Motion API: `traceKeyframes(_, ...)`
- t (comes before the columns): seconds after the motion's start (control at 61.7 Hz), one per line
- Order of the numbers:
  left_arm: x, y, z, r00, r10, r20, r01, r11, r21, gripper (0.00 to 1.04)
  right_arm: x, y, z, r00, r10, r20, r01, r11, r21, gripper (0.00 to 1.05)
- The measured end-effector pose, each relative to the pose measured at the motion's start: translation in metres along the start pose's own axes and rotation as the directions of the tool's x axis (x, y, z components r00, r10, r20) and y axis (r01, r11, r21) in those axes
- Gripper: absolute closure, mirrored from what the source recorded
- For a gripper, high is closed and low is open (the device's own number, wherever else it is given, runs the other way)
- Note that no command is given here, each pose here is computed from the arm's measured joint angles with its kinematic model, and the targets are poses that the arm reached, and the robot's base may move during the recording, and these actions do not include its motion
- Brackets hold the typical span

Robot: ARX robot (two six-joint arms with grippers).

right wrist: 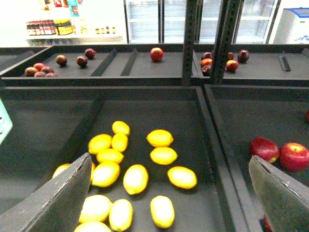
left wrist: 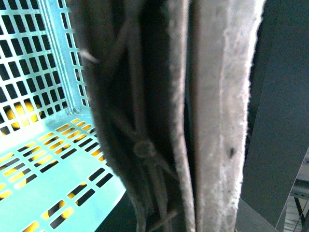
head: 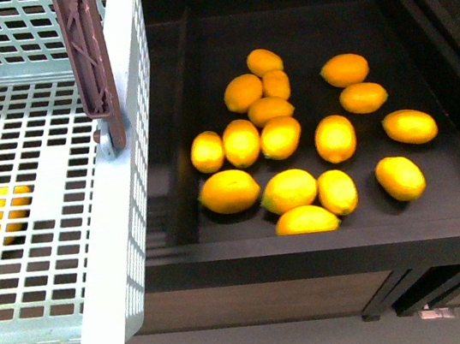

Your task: Pick lemon and mango into basket

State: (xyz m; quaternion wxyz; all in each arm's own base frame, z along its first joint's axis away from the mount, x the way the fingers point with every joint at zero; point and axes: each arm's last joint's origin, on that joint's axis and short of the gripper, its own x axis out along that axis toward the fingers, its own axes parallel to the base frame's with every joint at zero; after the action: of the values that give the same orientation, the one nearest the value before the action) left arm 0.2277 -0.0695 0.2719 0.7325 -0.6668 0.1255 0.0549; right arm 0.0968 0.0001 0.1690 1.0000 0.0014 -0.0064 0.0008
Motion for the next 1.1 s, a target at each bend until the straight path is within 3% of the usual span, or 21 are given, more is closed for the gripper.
traceKeyframes(0.259,0.000,0.000,0.004,0.999,0.000,0.040,0.000,1.000,0.009,0.88,0.000,0.000,0.000,1.000,0.008,-0.001,-0.008,1.000,0.000,0.09)
traceKeyframes(0.405,0.010,-0.002,-0.001,0.986,0.113,-0.124,-0.070,0.949,0.309,0.88,0.000,0.000,0.000,1.000,0.001,-0.001,-0.001,1.000,0.000,0.09)
traceKeyframes(0.454,0.021,-0.003,-0.010,0.975,0.132,-0.178,-0.051,0.915,0.400,0.88,0.000,0.000,0.000,1.000,0.001,-0.001,-0.001,1.000,0.000,0.09)
traceKeyframes(0.584,0.056,-0.014,-0.034,0.962,0.146,-0.232,-0.015,0.873,0.488,0.88,0.000,0.000,0.000,1.000,0.000,-0.001,0.000,1.000,0.000,0.09)
traceKeyframes(0.811,0.092,-0.036,-0.086,0.911,0.147,-0.386,0.079,0.855,0.513,0.88,0.000,0.000,0.000,1.000,-0.002,-0.001,0.002,1.000,0.000,0.09)
traceKeyframes(1.005,0.086,-0.042,-0.125,0.842,0.140,-0.521,0.171,0.847,0.504,0.88,0.000,0.000,0.000,1.000,-0.003,-0.001,0.003,1.000,0.000,0.09)
traceKeyframes(1.103,0.082,-0.041,-0.130,0.823,0.142,-0.551,0.191,0.843,0.502,0.88,0.000,0.000,0.000,1.000,-0.002,-0.001,0.002,1.000,0.000,0.09)
